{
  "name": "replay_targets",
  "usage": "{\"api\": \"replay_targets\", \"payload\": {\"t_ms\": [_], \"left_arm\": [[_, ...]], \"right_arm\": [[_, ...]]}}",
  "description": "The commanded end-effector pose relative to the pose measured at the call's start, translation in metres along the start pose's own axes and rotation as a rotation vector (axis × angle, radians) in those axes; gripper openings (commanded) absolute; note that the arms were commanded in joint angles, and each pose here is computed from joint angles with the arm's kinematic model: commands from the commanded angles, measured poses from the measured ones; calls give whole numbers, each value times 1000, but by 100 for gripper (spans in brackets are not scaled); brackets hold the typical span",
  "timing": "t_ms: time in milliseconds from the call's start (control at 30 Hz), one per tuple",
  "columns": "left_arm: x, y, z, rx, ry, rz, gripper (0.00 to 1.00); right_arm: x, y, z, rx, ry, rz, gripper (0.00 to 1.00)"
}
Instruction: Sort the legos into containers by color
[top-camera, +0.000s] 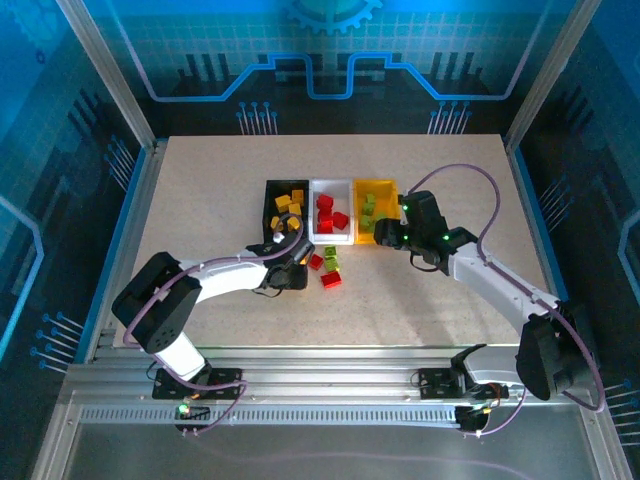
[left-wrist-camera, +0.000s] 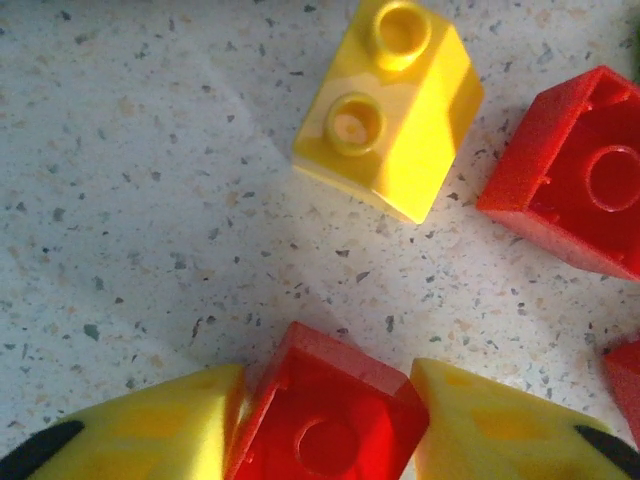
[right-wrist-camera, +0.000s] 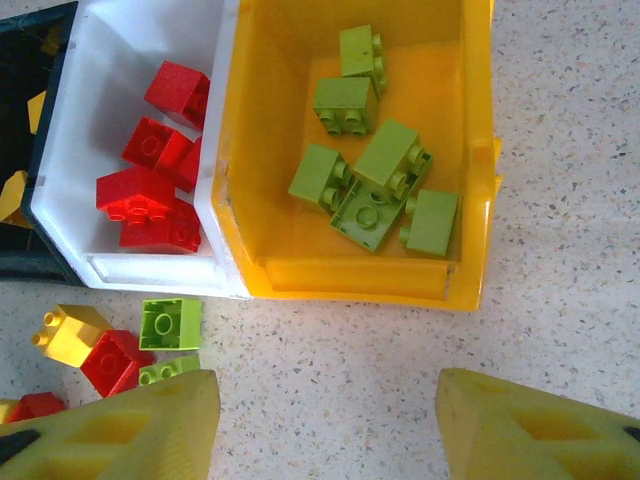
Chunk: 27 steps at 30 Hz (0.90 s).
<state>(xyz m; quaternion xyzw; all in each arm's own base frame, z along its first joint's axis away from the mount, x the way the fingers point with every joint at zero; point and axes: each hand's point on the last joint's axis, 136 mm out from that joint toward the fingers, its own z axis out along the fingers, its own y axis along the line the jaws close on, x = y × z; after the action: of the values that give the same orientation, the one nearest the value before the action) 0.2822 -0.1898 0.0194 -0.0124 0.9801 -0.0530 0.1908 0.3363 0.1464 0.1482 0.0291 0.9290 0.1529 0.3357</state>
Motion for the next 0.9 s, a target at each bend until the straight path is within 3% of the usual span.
{"api": "replay_targets", "payload": {"t_ms": [0,133,400,633,767,867], "left_arm": [[3,4,-10,-2,-11,5,39],[-15,-9,-35,63,-68,-13,37],[-110,-68,-84,172,-235,45,38],[-186,-92,-41,113,-258,42,41],[-209,-90,-17,76,-245,14,41],[-218,-91,-8,66,-233,1,48]], "right_arm": [[-4,-3,-3,-1,-17,23,61],[-3,-5,-4,4,-18,28,61],[7,-12,0,22,-4,56,61],[16,-16,-5,22,11,77,61],[20,-18,-9,28,17,76,61],[22,-17,-13,15,20,81,61]]}}
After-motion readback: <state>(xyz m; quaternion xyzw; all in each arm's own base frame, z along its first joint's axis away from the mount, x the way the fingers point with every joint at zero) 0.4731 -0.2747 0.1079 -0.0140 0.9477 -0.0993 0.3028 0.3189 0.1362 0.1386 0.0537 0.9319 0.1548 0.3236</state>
